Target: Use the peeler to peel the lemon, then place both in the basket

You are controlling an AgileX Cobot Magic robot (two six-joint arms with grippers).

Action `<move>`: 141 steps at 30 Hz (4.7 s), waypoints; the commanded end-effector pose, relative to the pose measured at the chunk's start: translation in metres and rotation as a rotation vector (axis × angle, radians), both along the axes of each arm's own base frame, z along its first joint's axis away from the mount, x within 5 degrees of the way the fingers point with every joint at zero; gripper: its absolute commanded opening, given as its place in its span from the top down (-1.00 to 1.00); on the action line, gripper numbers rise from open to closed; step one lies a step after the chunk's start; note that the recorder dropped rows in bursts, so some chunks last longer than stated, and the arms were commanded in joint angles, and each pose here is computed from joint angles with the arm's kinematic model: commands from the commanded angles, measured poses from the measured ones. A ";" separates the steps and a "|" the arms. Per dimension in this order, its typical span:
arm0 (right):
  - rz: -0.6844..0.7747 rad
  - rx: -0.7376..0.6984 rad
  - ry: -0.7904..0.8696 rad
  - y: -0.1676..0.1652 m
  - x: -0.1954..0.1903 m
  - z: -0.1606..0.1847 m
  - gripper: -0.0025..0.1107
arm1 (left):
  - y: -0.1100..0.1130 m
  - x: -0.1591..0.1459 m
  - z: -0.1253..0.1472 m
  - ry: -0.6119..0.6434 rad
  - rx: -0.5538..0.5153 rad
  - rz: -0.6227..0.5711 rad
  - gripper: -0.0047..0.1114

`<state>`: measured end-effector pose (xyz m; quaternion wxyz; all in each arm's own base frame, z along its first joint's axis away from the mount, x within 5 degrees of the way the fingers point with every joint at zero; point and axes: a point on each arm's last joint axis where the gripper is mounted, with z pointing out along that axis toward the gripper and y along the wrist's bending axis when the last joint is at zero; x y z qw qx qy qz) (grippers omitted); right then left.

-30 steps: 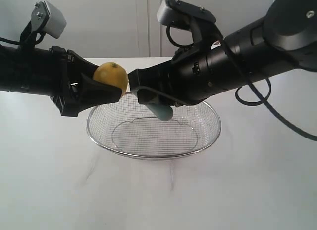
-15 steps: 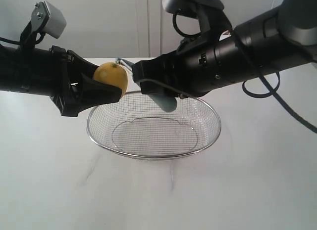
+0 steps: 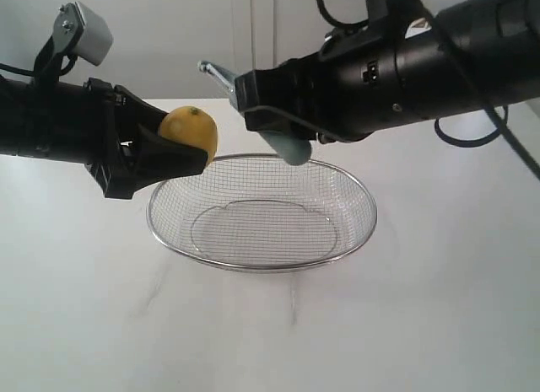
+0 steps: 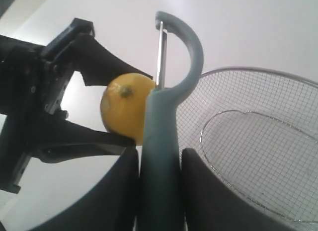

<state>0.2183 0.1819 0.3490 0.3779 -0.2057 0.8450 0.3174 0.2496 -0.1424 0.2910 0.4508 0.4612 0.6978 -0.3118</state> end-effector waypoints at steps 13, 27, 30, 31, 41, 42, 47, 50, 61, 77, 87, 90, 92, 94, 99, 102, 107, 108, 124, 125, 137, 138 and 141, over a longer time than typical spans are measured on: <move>-0.002 -0.450 -0.448 -0.041 -0.007 0.024 0.96 | -0.002 -0.002 0.002 0.015 -0.032 -0.006 0.92; -0.023 -0.443 -0.281 0.004 0.056 -0.055 0.96 | -0.002 -0.001 0.002 0.013 -0.030 0.000 0.92; -0.075 -0.387 -0.233 0.009 0.068 -0.070 0.96 | -0.002 -0.001 0.002 0.013 -0.030 0.000 0.92; -0.085 -0.377 -0.222 0.010 0.071 -0.075 0.96 | -0.002 -0.001 0.002 0.013 -0.030 0.000 0.92; -0.096 -0.401 -0.157 0.015 0.087 -0.108 0.96 | -0.002 -0.002 0.002 0.015 -0.032 -0.006 0.92; -0.095 -0.405 -0.151 0.015 0.088 -0.111 0.96 | -0.002 -0.002 0.002 0.015 -0.032 -0.006 0.92; -0.090 -0.421 -0.127 0.016 0.091 -0.121 0.96 | -0.002 -0.002 0.002 0.015 -0.032 -0.006 0.92; -0.086 -0.433 -0.109 0.018 0.092 -0.129 0.96 | -0.002 -0.002 0.002 0.015 -0.032 -0.006 0.92; -0.089 -0.463 -0.035 0.020 0.098 -0.157 0.96 | -0.002 -0.002 0.002 0.015 -0.032 -0.006 0.92; -0.112 -0.517 0.093 0.014 0.106 -0.197 0.96 | -0.002 -0.002 0.002 0.015 -0.032 -0.006 0.92; -0.110 -0.539 0.139 0.014 0.105 -0.209 0.94 | -0.002 -0.002 0.002 0.014 -0.032 -0.004 0.92; -0.110 -0.540 0.141 0.013 0.105 -0.209 0.79 | -0.002 -0.002 0.002 0.014 -0.032 -0.004 0.92; -0.110 -0.541 0.142 0.013 0.105 -0.210 0.64 | -0.002 -0.002 0.002 0.014 -0.032 -0.004 0.92; -0.110 -0.541 0.142 0.013 0.105 -0.210 0.49 | -0.002 -0.002 0.002 0.014 -0.032 -0.004 0.92; -0.121 -0.504 0.091 0.013 0.104 -0.187 0.22 | -0.002 -0.002 0.002 0.016 -0.036 -0.005 0.92; -0.134 -0.461 0.027 0.011 0.101 -0.160 0.21 | -0.002 -0.002 0.002 0.017 -0.040 -0.003 0.92; -0.156 -0.367 -0.149 -0.003 0.079 -0.079 0.22 | -0.002 -0.002 0.002 0.017 -0.040 -0.003 0.92; -0.139 -0.380 -0.208 -0.010 0.068 -0.057 0.22 | -0.002 -0.002 0.002 0.017 -0.040 -0.003 0.92; -0.168 -0.560 -0.396 -0.093 -0.040 0.047 0.96 | 0.005 0.018 0.002 -0.072 -0.028 0.192 0.92; -0.170 -0.555 -0.403 -0.094 -0.041 0.048 0.96 | 0.006 0.022 0.002 -0.087 -0.046 0.216 0.92; -0.183 -0.590 -0.444 -0.098 -0.042 0.052 0.96 | -0.015 0.067 -0.021 -0.226 -0.076 0.097 0.92; -0.183 -0.595 -0.447 -0.098 -0.042 0.052 0.96 | -0.016 0.071 -0.028 -0.210 -0.064 0.104 0.92; -0.187 -0.598 -0.449 -0.099 -0.042 0.052 0.96 | -0.018 0.079 -0.049 -0.115 -0.059 0.126 0.92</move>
